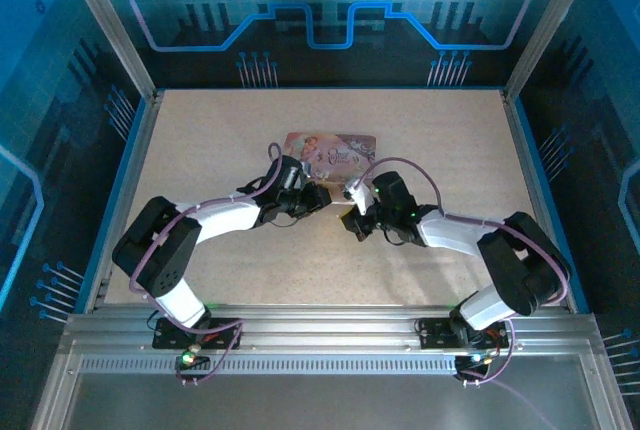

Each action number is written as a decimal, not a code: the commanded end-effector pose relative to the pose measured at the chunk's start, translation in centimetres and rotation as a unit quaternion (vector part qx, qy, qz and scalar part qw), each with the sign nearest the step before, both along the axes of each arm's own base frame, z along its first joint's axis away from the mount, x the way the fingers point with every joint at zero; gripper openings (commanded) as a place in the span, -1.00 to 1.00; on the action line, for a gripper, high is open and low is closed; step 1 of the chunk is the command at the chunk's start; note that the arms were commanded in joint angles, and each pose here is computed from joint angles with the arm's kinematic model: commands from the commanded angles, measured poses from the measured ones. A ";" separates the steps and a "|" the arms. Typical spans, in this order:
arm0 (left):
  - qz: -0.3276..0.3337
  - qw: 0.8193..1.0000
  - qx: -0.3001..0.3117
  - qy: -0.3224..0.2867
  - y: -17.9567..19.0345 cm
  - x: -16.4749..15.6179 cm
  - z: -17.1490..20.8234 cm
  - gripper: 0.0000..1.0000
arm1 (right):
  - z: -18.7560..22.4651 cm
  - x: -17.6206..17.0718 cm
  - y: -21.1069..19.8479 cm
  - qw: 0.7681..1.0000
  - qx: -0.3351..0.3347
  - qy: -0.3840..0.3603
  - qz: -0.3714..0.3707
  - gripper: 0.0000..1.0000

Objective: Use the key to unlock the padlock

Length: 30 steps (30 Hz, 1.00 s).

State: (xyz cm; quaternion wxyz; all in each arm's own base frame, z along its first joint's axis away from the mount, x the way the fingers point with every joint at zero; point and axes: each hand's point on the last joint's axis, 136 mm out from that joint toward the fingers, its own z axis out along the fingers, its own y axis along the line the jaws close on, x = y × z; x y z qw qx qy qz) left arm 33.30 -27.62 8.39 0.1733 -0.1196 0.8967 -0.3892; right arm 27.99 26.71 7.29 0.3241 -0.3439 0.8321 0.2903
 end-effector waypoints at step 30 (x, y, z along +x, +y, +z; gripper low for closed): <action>-0.010 0.999 -0.041 -0.024 -1.5 0.7 3.0 -0.80 | 0.4 2.9 1.2 0.997 0.061 0.012 -0.035 -1.00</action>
